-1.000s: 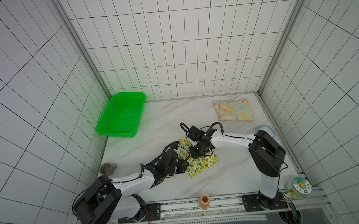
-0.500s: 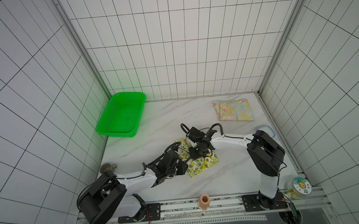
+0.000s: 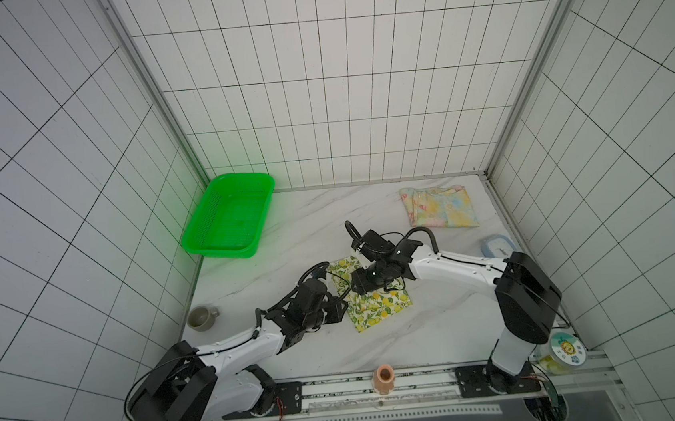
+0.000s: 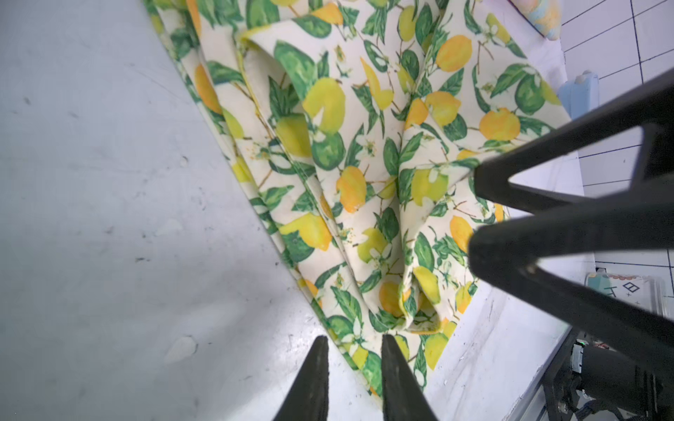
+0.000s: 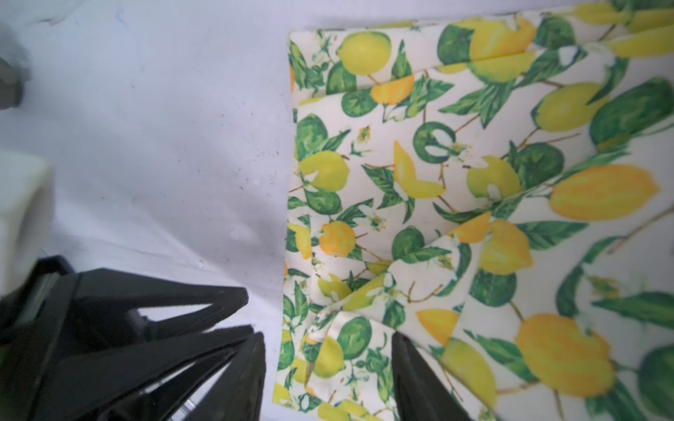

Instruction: Fold and stack the skirts

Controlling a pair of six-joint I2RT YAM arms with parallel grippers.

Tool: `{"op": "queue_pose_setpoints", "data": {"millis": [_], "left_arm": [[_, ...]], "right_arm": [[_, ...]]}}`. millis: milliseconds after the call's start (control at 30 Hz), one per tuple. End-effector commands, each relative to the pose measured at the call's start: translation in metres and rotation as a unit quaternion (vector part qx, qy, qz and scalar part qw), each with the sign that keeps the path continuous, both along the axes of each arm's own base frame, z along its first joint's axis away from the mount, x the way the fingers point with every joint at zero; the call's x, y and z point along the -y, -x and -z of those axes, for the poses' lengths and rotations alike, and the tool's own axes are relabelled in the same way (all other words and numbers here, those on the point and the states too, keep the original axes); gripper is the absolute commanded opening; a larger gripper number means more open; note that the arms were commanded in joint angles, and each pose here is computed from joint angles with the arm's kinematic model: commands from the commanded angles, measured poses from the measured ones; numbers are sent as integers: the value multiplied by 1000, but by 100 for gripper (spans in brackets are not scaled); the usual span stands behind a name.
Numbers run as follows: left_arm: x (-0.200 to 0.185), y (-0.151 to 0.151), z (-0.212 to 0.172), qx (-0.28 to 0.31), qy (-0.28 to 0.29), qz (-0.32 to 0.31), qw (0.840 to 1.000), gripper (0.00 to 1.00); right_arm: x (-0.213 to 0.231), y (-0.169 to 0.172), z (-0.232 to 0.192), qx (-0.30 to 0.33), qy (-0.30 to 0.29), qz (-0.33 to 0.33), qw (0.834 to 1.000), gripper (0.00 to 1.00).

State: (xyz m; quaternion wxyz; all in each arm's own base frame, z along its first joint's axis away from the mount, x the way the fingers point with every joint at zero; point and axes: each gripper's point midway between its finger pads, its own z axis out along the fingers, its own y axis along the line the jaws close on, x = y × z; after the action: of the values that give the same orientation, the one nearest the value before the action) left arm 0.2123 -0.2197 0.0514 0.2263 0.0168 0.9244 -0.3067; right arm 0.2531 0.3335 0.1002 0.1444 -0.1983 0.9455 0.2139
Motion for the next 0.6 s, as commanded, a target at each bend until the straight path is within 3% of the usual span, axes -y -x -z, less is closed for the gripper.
{"op": "queue_pose_setpoints", "data": {"millis": [0, 133, 400, 567], "left_arm": [[-5, -5, -6, 10, 0, -5, 1000, 26], [-9, -12, -7, 8, -1, -6, 1000, 27], [-6, -22, -13, 15, 1, -3, 1000, 27], [-6, -23, -8, 8, -2, -3, 1000, 27]], "right_arm": [[7, 7, -8, -4, -9, 3, 1000, 56], [23, 7, -18, 6, -14, 17, 1000, 57], [105, -18, -7, 20, -15, 118, 993, 60], [112, -28, 3, 15, -25, 123, 992, 61]]}}
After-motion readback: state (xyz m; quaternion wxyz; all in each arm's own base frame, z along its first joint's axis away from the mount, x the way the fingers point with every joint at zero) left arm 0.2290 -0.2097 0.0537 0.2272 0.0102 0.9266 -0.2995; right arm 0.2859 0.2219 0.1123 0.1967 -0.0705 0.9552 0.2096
